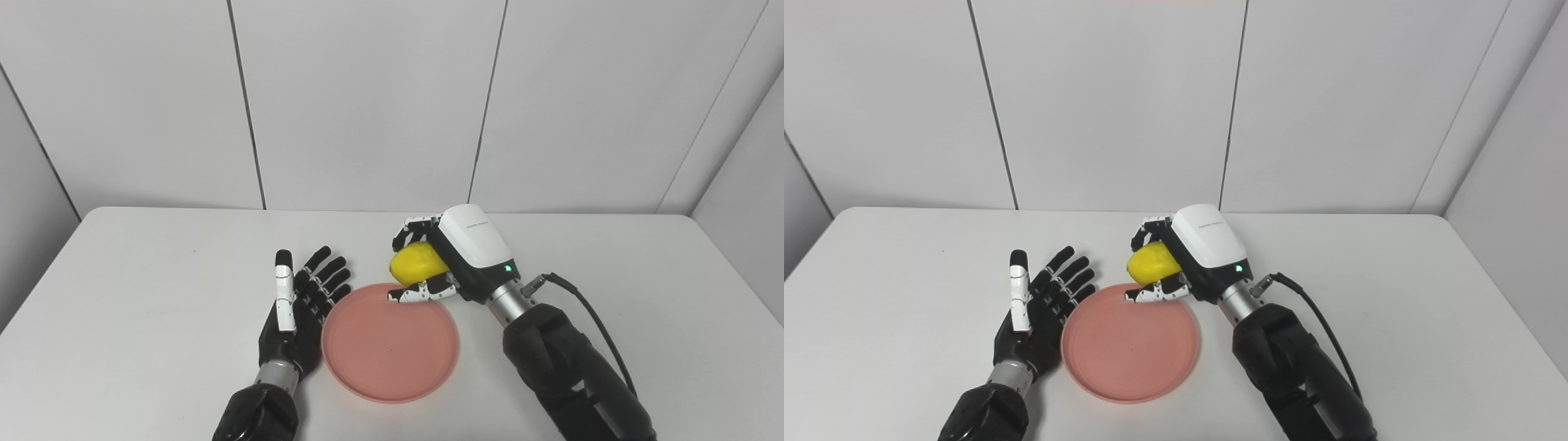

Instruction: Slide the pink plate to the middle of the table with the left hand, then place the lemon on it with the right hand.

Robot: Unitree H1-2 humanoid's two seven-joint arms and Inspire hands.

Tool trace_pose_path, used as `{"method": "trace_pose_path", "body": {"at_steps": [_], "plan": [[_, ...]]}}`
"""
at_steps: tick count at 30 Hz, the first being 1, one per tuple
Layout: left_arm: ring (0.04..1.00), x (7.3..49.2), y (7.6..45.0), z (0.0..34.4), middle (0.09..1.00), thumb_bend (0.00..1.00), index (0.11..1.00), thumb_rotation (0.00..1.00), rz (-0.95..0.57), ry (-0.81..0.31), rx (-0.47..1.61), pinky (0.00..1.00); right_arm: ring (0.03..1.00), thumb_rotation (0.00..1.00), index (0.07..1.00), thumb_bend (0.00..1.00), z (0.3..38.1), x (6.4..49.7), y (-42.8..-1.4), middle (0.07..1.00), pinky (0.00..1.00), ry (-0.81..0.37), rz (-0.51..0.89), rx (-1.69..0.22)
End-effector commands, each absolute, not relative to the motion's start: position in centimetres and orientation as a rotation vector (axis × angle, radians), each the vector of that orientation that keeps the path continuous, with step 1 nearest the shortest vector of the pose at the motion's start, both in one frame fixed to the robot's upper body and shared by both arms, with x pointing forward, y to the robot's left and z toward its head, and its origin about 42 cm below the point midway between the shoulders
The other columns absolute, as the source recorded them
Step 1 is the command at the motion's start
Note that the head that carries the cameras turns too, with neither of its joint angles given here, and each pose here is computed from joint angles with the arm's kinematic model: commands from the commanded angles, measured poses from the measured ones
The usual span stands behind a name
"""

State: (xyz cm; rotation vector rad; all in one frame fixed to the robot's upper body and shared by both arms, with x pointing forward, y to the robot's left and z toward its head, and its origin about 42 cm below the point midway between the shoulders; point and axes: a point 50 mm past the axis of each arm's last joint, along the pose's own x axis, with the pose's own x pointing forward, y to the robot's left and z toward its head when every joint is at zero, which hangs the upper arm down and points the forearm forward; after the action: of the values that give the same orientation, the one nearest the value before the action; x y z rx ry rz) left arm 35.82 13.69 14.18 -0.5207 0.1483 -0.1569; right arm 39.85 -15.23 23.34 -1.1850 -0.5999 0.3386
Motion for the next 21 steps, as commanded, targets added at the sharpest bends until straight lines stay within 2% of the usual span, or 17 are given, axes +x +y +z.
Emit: {"method": "trace_pose_path", "body": {"at_steps": [1,9,14,21], "plan": [[0.832,34.5,13.2,11.2,0.801,0.82,0.815,0.94,-0.118,0.28,-0.514,0.88,0.271,0.16,0.48,0.51,25.4,40.2,-14.8,0.354,0.21,-0.693,0.346,-1.197],[0.828,34.6,13.2,11.1,0.789,0.83,0.816,0.94,-0.114,0.286,-0.521,0.89,0.294,0.16,0.48,0.51,24.6,40.2,-14.2,0.368,0.23,-0.669,0.405,-1.186],[0.841,34.7,13.2,11.1,0.8,0.83,0.82,0.94,-0.118,0.284,-0.515,0.91,0.315,0.17,0.482,0.5,23.7,40.1,-13.6,0.387,0.25,-0.604,0.477,-1.182],[0.825,34.6,13.1,11.2,0.791,0.83,0.814,0.93,-0.113,0.286,-0.519,0.88,0.325,0.16,0.482,0.5,23.1,40.5,-13.7,0.397,0.26,-0.562,0.483,-1.145]]}}
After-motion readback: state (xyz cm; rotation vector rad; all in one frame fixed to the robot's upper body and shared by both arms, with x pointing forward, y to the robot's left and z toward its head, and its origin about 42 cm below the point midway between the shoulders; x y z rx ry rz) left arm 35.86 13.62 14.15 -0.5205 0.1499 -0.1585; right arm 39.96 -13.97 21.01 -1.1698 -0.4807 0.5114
